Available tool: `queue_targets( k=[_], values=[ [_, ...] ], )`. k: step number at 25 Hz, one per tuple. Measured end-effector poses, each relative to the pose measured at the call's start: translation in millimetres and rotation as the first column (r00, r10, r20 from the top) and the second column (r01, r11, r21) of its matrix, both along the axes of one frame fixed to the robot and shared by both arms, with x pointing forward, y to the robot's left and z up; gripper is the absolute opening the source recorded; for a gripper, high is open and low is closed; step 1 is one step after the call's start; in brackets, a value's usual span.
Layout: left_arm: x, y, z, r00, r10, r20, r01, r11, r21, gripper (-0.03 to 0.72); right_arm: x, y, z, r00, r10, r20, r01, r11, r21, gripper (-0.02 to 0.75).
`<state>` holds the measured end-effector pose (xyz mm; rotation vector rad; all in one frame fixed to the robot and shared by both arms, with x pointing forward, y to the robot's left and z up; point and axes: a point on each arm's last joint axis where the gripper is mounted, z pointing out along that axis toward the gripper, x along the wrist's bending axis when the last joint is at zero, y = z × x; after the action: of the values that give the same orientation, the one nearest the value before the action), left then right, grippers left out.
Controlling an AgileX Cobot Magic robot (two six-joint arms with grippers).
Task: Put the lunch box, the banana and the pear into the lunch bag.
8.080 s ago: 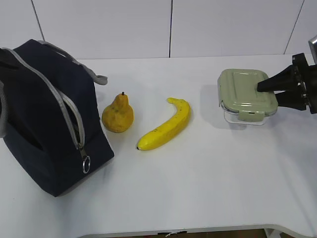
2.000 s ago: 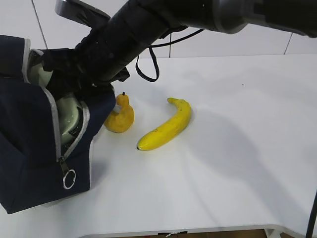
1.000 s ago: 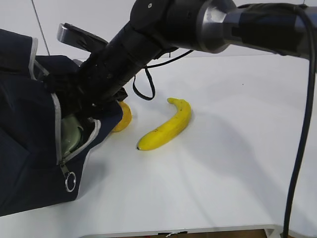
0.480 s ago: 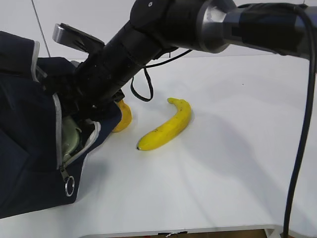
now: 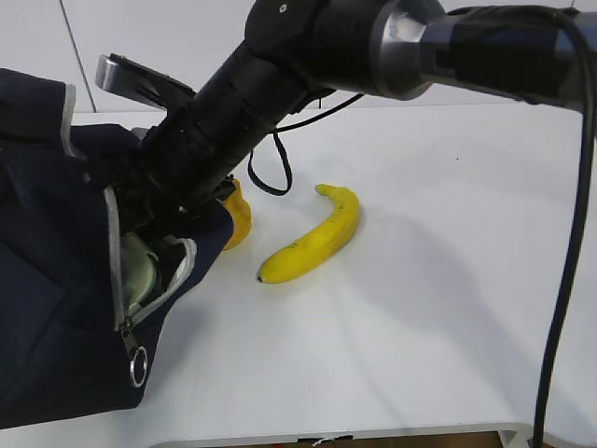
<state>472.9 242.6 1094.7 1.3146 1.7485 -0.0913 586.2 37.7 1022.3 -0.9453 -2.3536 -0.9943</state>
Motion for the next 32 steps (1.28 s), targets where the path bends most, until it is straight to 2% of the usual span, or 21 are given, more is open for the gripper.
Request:
queue_targets(
  k=[8,13,16,22,30,32],
  values=[
    [0,0,0,1.0,-0.003,-0.002,0.003,1.0,-0.004,-0.012,0,1,6,1.0,0.013,0.019,-0.014,1.0,0.022,0.471],
    [0,0,0,1.0,0.0,0.005,0.0,1.0,-0.005,-0.012,7,3,23,0.994,0.004,0.108,-0.009,0.999,0.045,0.476],
    [1,0,1,1.0,0.001,0.018,-0.001,1.0,0.003,-0.012,10,0,36,0.978,0.04,0.203,-0.038,0.999,-0.012,0.476],
    [2,1,1,0.997,-0.045,0.064,0.042,0.997,0.059,-0.012,13,-12,64,0.935,0.121,0.333,-0.07,0.984,-0.162,0.476],
    [1,3,-3,0.993,-0.089,0.075,0.077,0.986,0.148,-0.012,17,-29,87,0.891,0.129,0.435,-0.021,0.97,-0.244,0.476],
    [1,3,-3,0.993,-0.092,0.073,0.079,0.985,0.154,-0.012,19,-36,92,0.879,0.124,0.461,0.005,0.963,-0.27,0.476]
  ],
)
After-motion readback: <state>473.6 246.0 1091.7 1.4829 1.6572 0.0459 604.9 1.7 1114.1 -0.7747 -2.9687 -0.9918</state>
